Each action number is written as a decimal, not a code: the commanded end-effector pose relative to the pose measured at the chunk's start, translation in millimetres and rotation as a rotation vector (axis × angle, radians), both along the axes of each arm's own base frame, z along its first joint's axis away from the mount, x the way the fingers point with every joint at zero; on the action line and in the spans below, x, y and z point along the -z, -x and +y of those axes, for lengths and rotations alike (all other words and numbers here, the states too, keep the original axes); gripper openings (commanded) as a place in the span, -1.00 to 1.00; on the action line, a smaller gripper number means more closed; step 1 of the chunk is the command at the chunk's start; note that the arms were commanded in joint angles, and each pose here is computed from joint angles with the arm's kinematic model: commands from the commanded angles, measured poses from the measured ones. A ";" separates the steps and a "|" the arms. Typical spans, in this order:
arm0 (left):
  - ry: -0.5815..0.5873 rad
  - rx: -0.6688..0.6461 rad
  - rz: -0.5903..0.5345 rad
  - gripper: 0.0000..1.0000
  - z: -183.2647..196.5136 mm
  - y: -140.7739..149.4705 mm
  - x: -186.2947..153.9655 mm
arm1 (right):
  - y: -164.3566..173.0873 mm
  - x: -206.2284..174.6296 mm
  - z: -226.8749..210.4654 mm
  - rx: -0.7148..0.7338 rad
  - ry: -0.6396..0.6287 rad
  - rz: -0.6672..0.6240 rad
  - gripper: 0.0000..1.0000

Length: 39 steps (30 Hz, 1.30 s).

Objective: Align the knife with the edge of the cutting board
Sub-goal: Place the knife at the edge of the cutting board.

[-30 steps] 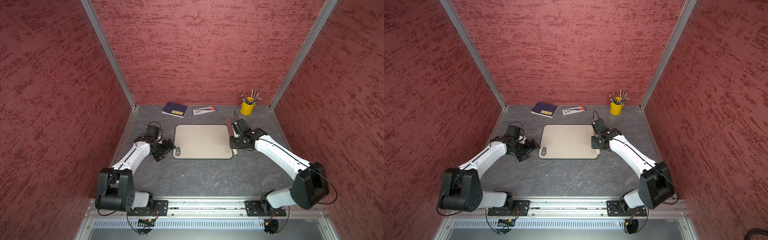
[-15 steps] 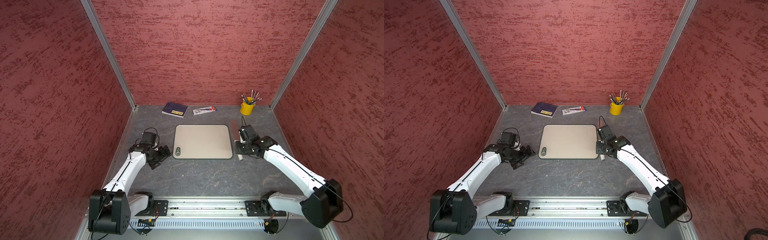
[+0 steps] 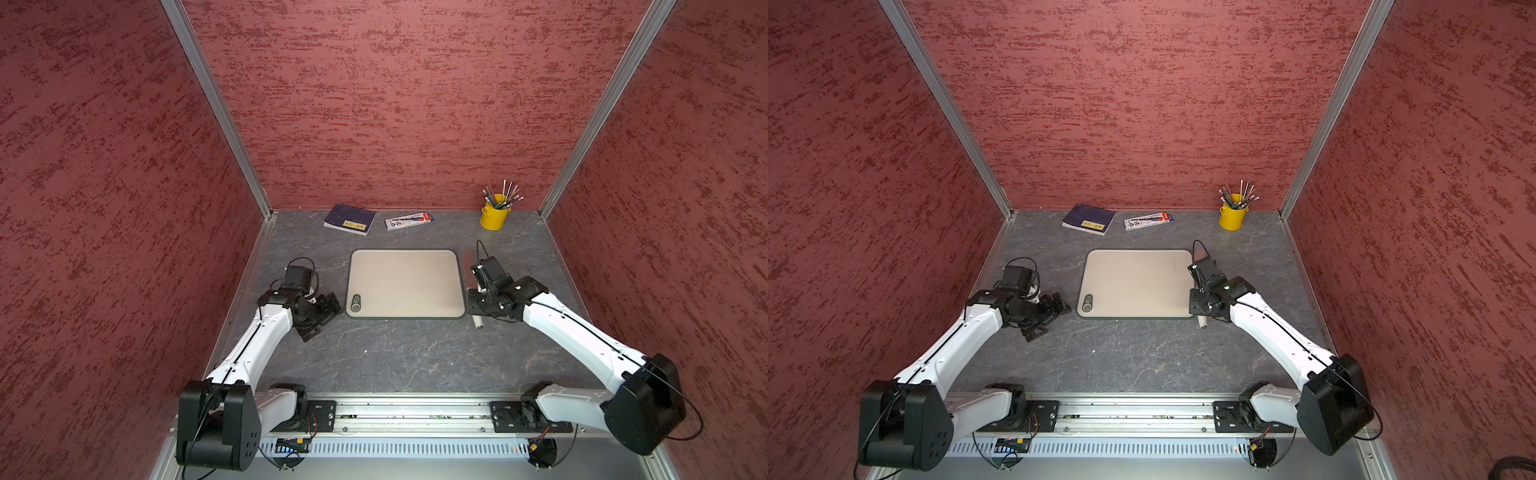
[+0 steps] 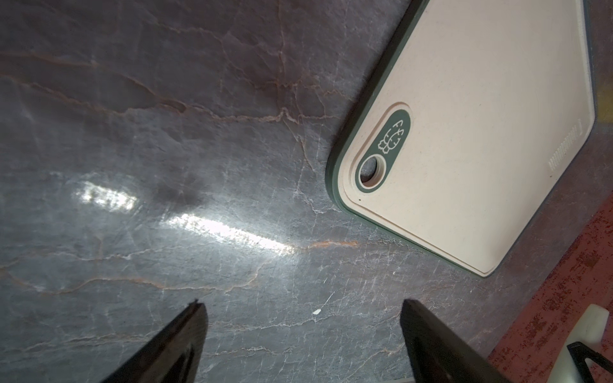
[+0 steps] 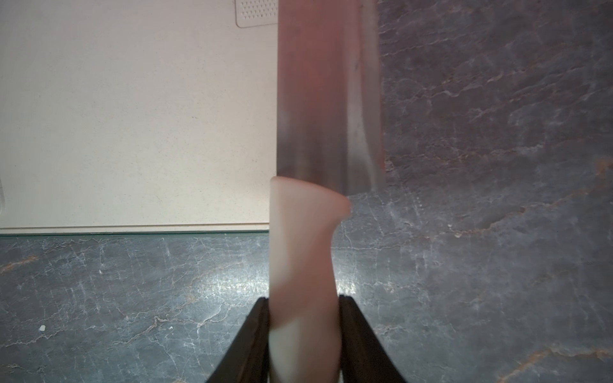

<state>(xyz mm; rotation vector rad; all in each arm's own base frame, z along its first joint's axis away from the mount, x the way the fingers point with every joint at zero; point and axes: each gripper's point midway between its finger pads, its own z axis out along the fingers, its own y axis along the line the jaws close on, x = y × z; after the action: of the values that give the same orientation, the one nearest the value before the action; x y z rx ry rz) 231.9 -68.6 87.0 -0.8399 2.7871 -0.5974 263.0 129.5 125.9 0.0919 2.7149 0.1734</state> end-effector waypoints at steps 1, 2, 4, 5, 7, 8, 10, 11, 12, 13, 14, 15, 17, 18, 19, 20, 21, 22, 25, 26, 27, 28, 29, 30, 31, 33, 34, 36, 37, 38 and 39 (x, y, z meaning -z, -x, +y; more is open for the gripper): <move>-0.004 -0.010 0.007 0.91 1.7 2.0 2.3 | 2.3 11.1 3.8 0.037 0.016 -0.012 -1.00; -0.007 -0.010 0.004 0.91 2.3 1.8 1.8 | 4.3 15.6 4.9 0.037 0.031 -0.009 -1.00; -0.010 -0.013 0.005 0.91 3.6 1.5 1.4 | 5.7 23.3 7.2 0.035 0.048 -0.008 -1.00; -0.009 -0.016 0.010 0.91 3.8 1.7 1.5 | 6.4 27.0 9.5 0.027 0.053 -0.010 -1.00; -0.007 -0.017 0.012 0.91 4.2 1.4 1.1 | 7.1 33.1 12.1 0.014 0.072 -0.015 -1.00; -0.003 -0.017 0.010 0.91 3.9 1.1 0.4 | 7.8 36.1 13.0 0.009 0.083 -0.013 -1.00; 0.004 -0.016 0.008 0.91 3.4 0.6 -0.6 | 7.7 40.2 13.9 0.014 0.095 -0.012 -1.00; 0.007 -0.016 0.007 0.91 3.3 0.8 -0.5 | 8.1 41.6 14.9 0.016 0.096 -0.012 -1.00; 0.009 -0.017 0.008 0.91 3.1 1.0 -0.1 | 8.5 44.4 15.5 0.020 0.101 -0.009 -1.00; 0.011 -0.015 0.008 0.91 2.6 1.4 0.3 | 8.4 46.8 16.2 0.027 0.108 -0.009 -1.00; 0.013 -0.015 0.006 0.91 2.5 1.1 0.2 | 8.2 49.2 16.9 0.029 0.120 -0.011 -1.00; 0.014 -0.014 0.004 0.91 2.2 0.9 0.2 | 8.4 52.7 17.7 0.029 0.139 -0.011 -1.00; 0.013 -0.013 -0.003 0.91 2.3 0.3 0.0 | 7.9 59.8 16.3 0.040 0.179 -0.012 -1.00; 0.014 -0.015 -0.004 0.92 2.4 0.0 -0.1 | 7.4 63.3 15.8 0.052 0.194 -0.012 -1.00; 0.018 -0.017 -0.006 0.92 3.0 -0.7 -0.6 | 8.0 66.3 15.4 0.063 0.197 -0.009 -1.00; 0.026 -0.019 -0.007 0.92 3.0 -1.0 -1.3 | 9.1 73.8 14.7 0.068 0.210 0.006 -1.00; 0.034 -0.021 -0.004 0.92 2.8 -0.9 -1.1 | 10.3 78.7 14.0 0.074 0.216 0.009 -1.00; 0.037 -0.021 -0.006 0.92 3.0 -1.4 -1.7 | 11.8 82.2 14.1 0.079 0.216 0.010 -1.00; 0.043 -0.024 -0.004 0.93 3.4 -1.7 -1.6 | 13.3 87.1 18.4 0.065 0.217 -0.001 -1.00; 0.044 -0.023 -0.002 0.92 3.1 -1.7 -1.1 | 12.7 86.5 19.4 0.057 0.227 -0.011 -1.00; 0.044 -0.024 -0.001 0.93 3.4 -1.5 -0.6 | 12.9 86.7 20.2 0.050 0.236 -0.016 -1.00; 0.045 -0.024 0.001 0.92 3.1 -1.5 -0.4 | 13.3 88.3 21.2 0.043 0.238 -0.014 -1.00; 0.045 -0.022 0.003 0.93 2.9 -1.4 0.3 | 13.4 89.7 22.3 0.039 0.236 -0.013 -1.00; 0.046 -0.021 0.005 0.93 2.7 -1.6 0.7 | 14.3 90.9 24.0 0.032 0.236 -0.014 -1.00; 0.048 -0.020 0.006 0.93 2.7 -2.2 0.9 | 14.9 92.1 25.7 0.026 0.233 -0.013 -1.00; 0.048 -0.018 0.012 0.93 2.6 -2.1 2.1 | 16.5 93.6 28.6 0.011 0.238 -0.016 -1.00; 0.048 -0.018 0.014 0.93 2.5 -1.9 2.5 | 16.5 93.5 29.4 0.009 0.240 -0.018 -1.00; 0.048 -0.020 0.013 0.93 2.7 -1.6 2.6 | 17.5 94.2 30.4 0.009 0.236 -0.019 -1.00; 0.047 -0.020 0.008 0.93 2.8 -1.9 1.6 | 17.9 95.0 30.4 0.008 0.234 -0.019 -1.00; 0.047 -0.021 0.005 0.93 2.8 -2.0 0.8 | 17.7 95.7 31.0 0.008 0.231 -0.019 -1.00; 0.047 -0.021 0.004 0.93 2.9 -1.8 0.8 | 17.4 96.4 31.4 0.007 0.231 -0.020 -1.00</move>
<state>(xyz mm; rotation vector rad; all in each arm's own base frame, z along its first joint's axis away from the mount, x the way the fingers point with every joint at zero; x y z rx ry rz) 232.8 -66.0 86.1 -0.8977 2.7835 -0.6533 242.4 163.2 32.3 0.0178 2.7297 -0.1211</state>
